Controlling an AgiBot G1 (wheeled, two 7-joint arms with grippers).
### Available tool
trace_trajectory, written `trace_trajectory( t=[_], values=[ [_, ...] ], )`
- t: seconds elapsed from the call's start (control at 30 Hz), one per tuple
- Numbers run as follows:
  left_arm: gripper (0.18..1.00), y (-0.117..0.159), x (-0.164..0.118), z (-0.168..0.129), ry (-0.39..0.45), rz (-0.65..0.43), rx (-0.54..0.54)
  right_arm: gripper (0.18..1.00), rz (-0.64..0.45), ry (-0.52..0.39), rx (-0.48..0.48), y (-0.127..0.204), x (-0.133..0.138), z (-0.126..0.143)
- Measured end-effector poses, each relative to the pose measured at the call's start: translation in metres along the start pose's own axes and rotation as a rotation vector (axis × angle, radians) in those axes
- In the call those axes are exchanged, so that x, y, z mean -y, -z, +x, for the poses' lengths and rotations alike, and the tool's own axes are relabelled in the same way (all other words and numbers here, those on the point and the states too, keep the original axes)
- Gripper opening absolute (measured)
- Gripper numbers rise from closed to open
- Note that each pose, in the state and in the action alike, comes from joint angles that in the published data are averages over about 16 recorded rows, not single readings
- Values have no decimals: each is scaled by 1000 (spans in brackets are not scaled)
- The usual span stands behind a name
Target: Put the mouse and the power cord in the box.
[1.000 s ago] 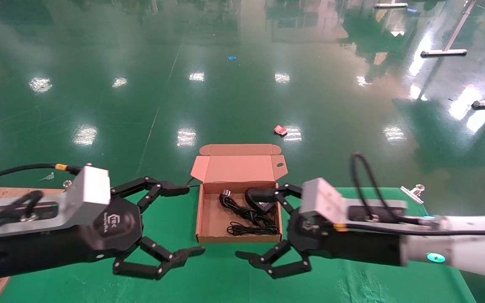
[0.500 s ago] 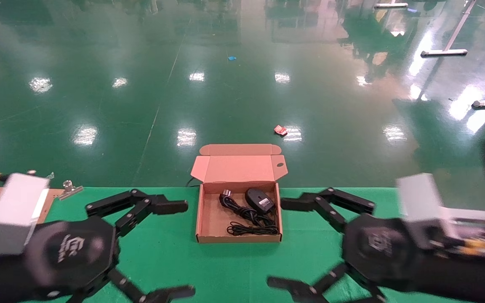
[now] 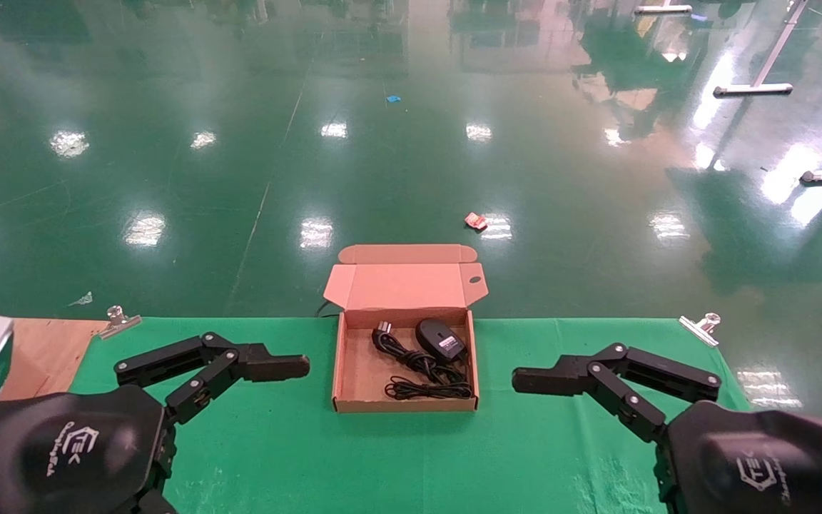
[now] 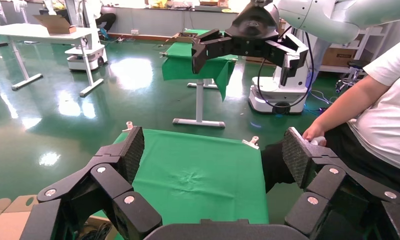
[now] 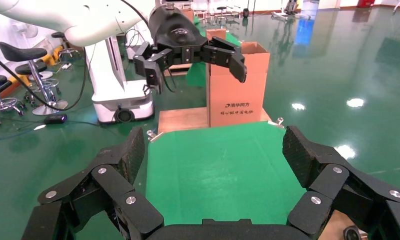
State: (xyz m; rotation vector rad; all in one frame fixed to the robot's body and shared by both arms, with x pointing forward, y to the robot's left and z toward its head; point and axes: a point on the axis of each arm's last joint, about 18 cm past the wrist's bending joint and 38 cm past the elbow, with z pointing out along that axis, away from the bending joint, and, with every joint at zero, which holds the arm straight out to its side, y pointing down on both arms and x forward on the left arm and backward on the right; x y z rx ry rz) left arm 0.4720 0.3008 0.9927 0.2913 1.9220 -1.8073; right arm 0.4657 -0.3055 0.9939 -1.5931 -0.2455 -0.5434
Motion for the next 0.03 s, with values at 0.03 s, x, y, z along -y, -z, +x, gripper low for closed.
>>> trace_trajectory(
  t=[0.03],
  values=[
    [1001,0,0,0,0,1,-1,1001,1,0,2,1,1,-1]
  ],
)
